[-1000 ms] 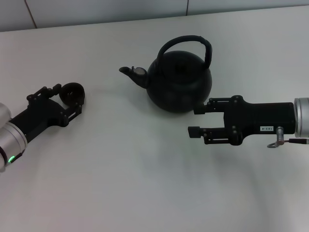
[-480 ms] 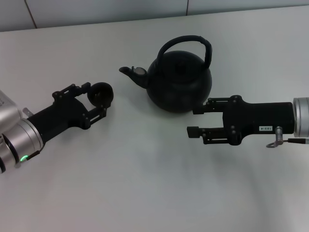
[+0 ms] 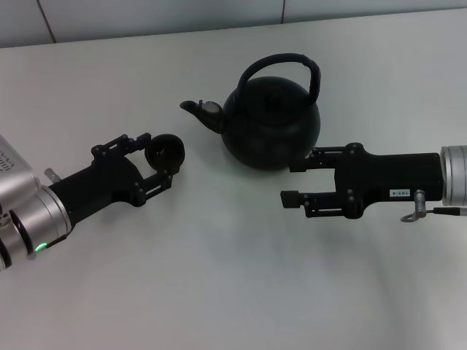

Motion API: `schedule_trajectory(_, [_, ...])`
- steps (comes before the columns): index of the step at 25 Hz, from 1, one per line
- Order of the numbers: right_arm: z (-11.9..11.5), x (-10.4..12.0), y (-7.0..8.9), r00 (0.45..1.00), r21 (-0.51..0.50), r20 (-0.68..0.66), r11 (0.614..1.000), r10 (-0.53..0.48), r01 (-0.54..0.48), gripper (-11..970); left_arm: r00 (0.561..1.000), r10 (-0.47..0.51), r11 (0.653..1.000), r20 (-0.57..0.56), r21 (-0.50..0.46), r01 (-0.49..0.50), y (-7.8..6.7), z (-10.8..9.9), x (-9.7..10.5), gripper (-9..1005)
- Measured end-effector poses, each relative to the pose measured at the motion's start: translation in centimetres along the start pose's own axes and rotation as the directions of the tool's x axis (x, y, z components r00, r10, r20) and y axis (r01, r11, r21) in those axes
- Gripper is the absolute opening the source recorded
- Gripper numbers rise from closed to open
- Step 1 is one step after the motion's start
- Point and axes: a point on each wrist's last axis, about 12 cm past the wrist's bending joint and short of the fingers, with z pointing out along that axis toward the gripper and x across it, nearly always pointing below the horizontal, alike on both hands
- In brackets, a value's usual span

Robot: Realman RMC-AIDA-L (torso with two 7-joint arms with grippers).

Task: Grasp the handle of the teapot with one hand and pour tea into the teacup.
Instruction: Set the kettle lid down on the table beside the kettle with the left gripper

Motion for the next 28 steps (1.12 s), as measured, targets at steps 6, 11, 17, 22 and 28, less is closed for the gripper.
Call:
schedule_trajectory(6, [0.04, -0.03, -0.01, 1.0, -0.001, -0.001, 1.0, -0.001, 0.001, 679, 0.999, 0.022, 0.999, -0.028, 0.032, -0.021, -0.36, 0.28, 0.18, 672])
schedule_trajectory(11, [-0.02, -0.04, -0.04, 1.0, 0.002, 0.002, 1.0, 0.0, 0.0, 679, 0.999, 0.024, 0.999, -0.029, 0.034, -0.023, -0.34, 0.31, 0.15, 673])
schedule_trajectory(17, [-0.09, -0.05, -0.08, 1.0, 0.004, 0.001, 1.0, -0.005, 0.005, 678, 0.999, 0.025, 0.999, -0.031, 0.036, -0.024, -0.37, 0.33, 0.16, 673])
schedule_trajectory(22, [-0.02, -0.02, -0.11, 1.0, 0.006, -0.004, 1.0, -0.007, 0.007, 678, 0.999, 0.024, 0.999, -0.032, 0.035, -0.023, -0.37, 0.32, 0.19, 673])
schedule_trajectory(28, [0.0, -0.02, -0.12, 1.0, 0.006, -0.005, 1.0, -0.008, 0.008, 678, 0.999, 0.013, 0.999, -0.035, 0.033, -0.012, -0.34, 0.32, 0.22, 673])
